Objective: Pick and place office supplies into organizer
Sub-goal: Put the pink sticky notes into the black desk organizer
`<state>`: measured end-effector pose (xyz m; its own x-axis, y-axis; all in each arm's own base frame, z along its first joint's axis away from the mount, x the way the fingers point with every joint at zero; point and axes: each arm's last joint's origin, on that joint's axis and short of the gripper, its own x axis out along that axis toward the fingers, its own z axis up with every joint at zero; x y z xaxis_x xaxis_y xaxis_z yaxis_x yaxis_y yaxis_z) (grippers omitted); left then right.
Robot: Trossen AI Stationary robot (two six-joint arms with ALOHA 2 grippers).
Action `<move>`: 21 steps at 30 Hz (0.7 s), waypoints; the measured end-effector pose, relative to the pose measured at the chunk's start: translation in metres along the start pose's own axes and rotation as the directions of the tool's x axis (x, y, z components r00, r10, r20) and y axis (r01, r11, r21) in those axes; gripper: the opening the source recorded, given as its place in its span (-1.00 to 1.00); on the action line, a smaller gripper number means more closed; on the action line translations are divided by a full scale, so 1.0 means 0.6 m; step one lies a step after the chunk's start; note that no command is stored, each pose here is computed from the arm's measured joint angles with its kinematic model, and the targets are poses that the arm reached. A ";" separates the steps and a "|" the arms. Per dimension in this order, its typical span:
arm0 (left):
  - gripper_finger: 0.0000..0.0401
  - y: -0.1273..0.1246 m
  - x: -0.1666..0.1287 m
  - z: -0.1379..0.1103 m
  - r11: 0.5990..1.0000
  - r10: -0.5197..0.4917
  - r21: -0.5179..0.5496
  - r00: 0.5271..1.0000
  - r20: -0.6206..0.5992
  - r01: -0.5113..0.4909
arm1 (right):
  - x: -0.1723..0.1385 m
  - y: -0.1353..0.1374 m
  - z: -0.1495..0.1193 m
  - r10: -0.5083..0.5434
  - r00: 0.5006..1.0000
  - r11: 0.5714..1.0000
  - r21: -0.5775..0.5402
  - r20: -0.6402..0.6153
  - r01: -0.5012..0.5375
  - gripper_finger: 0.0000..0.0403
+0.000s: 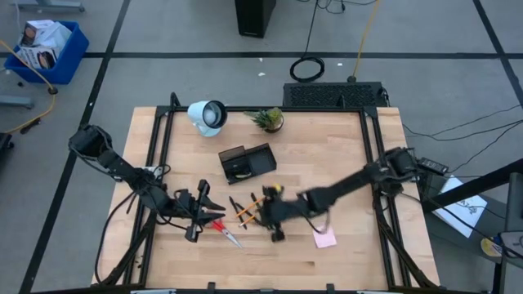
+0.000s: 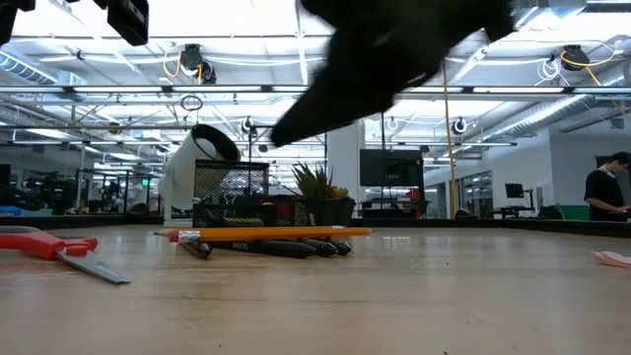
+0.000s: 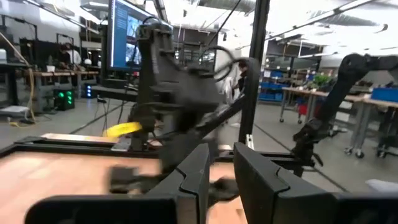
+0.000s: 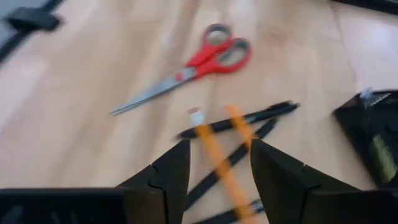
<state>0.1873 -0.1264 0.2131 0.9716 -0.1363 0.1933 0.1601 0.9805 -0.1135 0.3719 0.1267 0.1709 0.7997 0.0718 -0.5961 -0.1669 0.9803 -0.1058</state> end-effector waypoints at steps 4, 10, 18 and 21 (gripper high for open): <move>-0.62 0.003 0.001 -0.002 1.000 0.007 0.005 1.000 -0.011 -0.007 | -0.051 0.068 -0.026 -0.076 0.997 0.997 0.011 -0.013 0.076 -0.23; -0.62 0.006 0.003 -0.006 1.000 0.014 0.001 0.999 -0.029 -0.014 | -0.138 0.158 -0.075 -0.092 0.996 0.994 0.055 0.017 0.091 -0.23; -0.62 0.018 0.008 -0.008 0.999 0.047 -0.024 0.998 -0.038 -0.048 | -0.201 0.228 -0.191 -0.029 0.998 0.999 -0.023 -0.050 0.028 -0.24; -0.62 0.021 0.009 -0.008 0.998 0.057 -0.030 0.998 -0.039 -0.058 | -0.207 0.240 -0.204 -0.015 0.997 1.000 0.026 -0.072 0.016 -0.26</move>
<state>0.1957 -0.1153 0.2081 0.9853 -0.0858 0.1480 0.1086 0.9820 -0.1542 0.1776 0.2364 0.1322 0.7584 0.0441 -0.6503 -0.1384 0.9858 -0.0946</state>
